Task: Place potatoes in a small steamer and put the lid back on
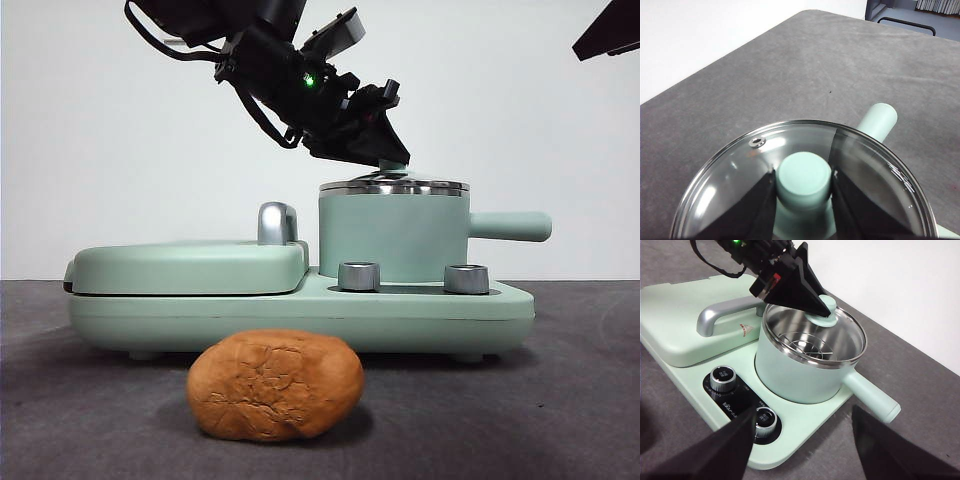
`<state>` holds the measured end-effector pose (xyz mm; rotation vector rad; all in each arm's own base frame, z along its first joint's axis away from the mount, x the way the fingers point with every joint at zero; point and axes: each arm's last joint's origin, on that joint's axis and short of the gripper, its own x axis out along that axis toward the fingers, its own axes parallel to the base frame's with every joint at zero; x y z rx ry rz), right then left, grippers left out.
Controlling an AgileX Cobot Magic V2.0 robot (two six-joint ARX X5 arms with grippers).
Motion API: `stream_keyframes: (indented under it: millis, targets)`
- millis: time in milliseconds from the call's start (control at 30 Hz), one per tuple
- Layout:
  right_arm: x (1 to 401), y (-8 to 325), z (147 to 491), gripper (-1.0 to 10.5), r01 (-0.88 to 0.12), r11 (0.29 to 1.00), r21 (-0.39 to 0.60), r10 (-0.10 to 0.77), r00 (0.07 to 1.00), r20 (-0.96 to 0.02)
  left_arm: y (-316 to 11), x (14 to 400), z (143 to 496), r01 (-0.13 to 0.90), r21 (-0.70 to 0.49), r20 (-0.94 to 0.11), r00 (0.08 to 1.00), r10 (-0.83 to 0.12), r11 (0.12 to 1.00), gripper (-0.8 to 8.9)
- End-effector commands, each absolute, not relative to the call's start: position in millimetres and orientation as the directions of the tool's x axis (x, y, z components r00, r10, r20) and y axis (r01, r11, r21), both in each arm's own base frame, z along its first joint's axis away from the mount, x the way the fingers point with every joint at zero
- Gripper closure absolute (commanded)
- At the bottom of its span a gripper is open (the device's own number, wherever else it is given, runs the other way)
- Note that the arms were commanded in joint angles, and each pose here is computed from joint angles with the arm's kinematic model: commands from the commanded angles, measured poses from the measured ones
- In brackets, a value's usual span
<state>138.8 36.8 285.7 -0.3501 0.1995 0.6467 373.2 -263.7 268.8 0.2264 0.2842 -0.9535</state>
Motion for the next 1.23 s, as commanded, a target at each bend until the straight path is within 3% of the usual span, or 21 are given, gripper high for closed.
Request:
stream_keyframes:
  millis: [33, 600, 1233]
  targets:
    - [139.0, 37.5, 290.9, 6.5, -0.617, 0.745, -0.253, 0.557, 0.785, -0.271, -271.3, 375.3, 277.6, 0.828, 0.078, -0.297, 0.551, -0.780, 0.555, 7.99]
    - [139.0, 37.6, 290.9, 6.5, -0.617, 0.745, -0.253, 0.558, 0.785, -0.271, -260.1, 354.9, 335.1, 0.825, 0.095, -0.225, 0.564, -0.795, 0.558, 7.99]
    - [138.9, 37.6, 290.9, 6.5, -0.616, 0.752, -0.236, 0.558, 0.785, -0.271, -194.5, 291.1, 415.5, 0.793, 0.045, -0.264, 0.596, -0.758, 0.608, 7.96]
